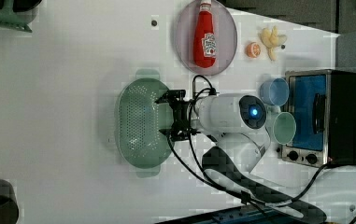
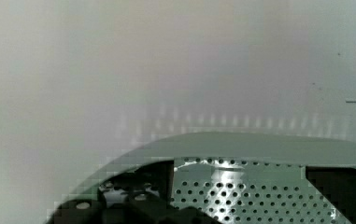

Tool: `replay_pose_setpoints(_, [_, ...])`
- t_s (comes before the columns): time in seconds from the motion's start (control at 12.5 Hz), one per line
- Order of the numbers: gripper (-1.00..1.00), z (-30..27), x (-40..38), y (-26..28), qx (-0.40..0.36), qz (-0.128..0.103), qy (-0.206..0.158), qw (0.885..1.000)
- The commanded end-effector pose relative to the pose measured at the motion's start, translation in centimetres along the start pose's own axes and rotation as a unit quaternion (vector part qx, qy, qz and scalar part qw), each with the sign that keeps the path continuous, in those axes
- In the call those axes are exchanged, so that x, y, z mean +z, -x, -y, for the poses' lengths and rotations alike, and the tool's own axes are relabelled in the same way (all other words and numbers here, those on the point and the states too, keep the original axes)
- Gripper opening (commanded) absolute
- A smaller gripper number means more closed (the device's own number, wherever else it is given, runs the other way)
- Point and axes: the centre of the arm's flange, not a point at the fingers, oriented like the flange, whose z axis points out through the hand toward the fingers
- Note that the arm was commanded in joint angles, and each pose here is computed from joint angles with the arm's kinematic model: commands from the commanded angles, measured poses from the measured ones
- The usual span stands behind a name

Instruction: Drag strainer left to right.

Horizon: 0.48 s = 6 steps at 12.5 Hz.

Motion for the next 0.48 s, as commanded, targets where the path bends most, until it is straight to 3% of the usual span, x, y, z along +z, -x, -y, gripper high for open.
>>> replay_pose_setpoints(0.08, [1.00,-0.4,1.1,-4.3,0.055,-0.016,0.015,0.998])
replay_pose_setpoints(0.48, [1.00,-1.5,0.0,-9.5,0.048,-0.033,0.018,0.998])
